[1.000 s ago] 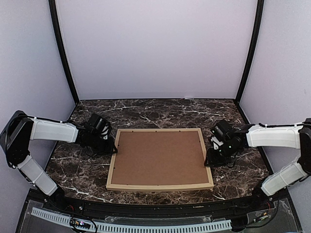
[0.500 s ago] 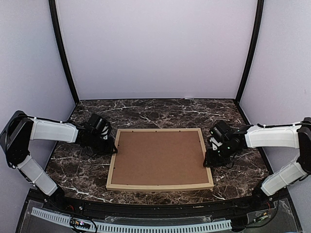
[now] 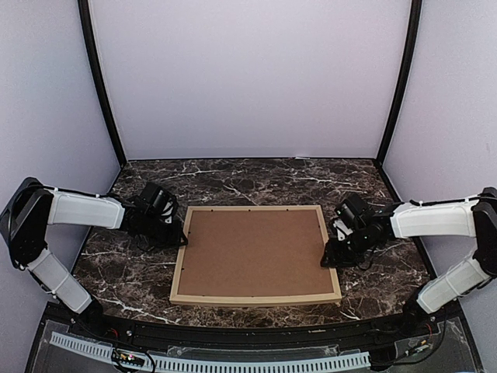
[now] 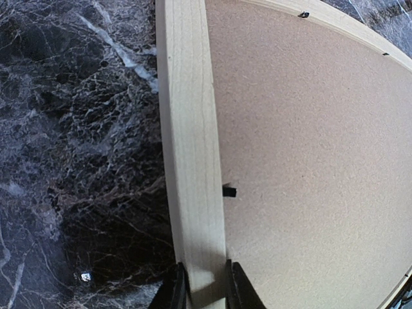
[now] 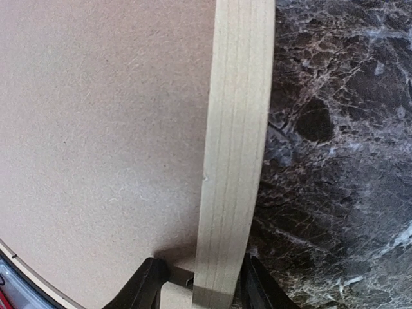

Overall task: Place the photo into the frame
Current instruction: Press the fastener onto the backboard.

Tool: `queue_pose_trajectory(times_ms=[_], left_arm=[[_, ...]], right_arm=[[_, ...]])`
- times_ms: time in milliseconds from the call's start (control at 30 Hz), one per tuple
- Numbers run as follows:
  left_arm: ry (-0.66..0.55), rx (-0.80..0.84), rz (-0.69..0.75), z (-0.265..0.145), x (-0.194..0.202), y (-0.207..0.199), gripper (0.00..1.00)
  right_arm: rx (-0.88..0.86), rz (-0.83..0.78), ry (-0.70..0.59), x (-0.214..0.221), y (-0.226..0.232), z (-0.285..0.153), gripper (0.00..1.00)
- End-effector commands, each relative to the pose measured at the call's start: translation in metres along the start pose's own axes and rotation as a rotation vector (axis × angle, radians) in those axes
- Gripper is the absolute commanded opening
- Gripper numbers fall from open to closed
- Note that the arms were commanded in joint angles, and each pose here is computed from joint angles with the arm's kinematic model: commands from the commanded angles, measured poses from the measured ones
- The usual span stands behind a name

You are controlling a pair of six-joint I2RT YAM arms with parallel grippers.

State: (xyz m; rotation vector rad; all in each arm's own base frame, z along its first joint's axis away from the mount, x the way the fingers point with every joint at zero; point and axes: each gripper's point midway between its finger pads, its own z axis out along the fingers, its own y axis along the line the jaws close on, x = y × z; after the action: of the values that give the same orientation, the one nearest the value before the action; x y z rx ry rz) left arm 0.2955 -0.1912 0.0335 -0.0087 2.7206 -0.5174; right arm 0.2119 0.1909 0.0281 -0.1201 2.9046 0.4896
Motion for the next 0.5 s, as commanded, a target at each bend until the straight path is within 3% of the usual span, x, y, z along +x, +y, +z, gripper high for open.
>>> queue_pose_trajectory(times_ms=[0, 467], left_arm=[[0.091, -0.043, 0.005, 0.011, 0.03, 0.015, 0.02], [0.088, -0.041, 0.007, 0.01, 0.028, 0.014, 0.02]], right_arm=[[-0.05, 0.007, 0.037, 0.002, 0.005, 0.007, 0.42], [-0.034, 0.055, -0.069, -0.037, -0.016, -0.024, 0.42]])
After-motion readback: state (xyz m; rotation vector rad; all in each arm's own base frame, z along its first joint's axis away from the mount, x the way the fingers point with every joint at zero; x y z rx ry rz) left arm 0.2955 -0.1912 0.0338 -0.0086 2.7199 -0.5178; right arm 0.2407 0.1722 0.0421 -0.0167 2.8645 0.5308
